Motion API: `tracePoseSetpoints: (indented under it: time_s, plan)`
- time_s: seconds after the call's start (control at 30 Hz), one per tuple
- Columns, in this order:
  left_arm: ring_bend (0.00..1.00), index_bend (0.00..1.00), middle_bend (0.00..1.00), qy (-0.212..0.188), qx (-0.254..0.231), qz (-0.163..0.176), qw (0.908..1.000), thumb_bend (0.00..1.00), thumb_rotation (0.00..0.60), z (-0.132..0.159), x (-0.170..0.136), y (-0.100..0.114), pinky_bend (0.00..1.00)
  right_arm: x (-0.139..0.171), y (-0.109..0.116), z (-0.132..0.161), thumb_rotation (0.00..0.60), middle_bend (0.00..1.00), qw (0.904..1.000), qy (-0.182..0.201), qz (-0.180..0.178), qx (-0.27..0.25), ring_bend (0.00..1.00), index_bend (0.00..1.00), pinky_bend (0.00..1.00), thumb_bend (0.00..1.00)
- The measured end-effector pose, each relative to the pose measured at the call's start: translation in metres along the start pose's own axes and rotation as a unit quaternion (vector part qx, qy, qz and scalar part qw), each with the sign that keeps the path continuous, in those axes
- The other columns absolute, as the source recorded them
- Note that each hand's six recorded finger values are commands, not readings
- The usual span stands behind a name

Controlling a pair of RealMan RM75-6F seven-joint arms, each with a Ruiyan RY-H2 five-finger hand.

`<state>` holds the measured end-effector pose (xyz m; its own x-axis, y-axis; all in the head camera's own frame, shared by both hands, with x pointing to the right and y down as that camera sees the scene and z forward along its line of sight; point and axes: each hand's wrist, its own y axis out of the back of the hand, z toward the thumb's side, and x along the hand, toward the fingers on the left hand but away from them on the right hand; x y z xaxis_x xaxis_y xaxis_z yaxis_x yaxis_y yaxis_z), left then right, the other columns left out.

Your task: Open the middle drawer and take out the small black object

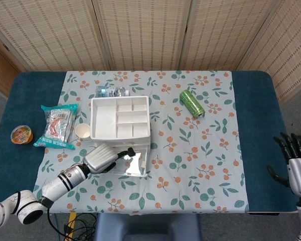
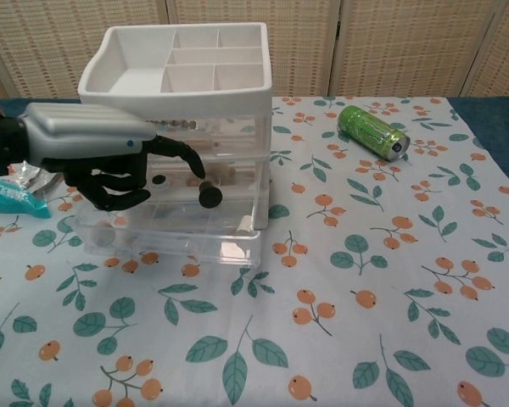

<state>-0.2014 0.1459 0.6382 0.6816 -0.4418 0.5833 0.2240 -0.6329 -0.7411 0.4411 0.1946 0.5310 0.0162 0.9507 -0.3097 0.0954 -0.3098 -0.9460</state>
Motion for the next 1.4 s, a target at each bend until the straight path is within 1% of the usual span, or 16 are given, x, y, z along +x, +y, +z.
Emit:
tracePoseSetpoints:
  time_s: [0.23,0.53,1.0,1.4]
  plan:
    - [1.00,0.14,0.96,0.010,0.001,-0.036,0.9993,0.59,0.600,0.000,0.008,0.002,1.00,-0.001,-0.002,-0.002,0.600,0.08,1.0000,-0.002,0.002,-0.001,0.04,0.12,0.07,0.29]
    - [1.00,0.13,0.98,0.025,0.002,-0.062,0.9978,0.59,0.600,0.002,0.016,0.002,1.00,-0.002,-0.003,-0.006,0.600,0.08,1.0000,-0.007,0.004,-0.002,0.04,0.12,0.07,0.29]
    - [1.00,0.14,0.99,0.036,0.016,-0.075,0.9964,0.59,0.600,0.011,0.020,-0.001,1.00,-0.001,-0.004,-0.010,0.600,0.08,0.9999,-0.011,0.006,-0.003,0.04,0.12,0.07,0.29]
    - [1.00,0.18,0.99,0.035,0.026,-0.080,0.9958,0.59,0.600,0.017,0.007,-0.001,1.00,-0.001,-0.004,-0.009,0.600,0.08,0.9999,-0.011,0.005,-0.002,0.04,0.12,0.07,0.29]
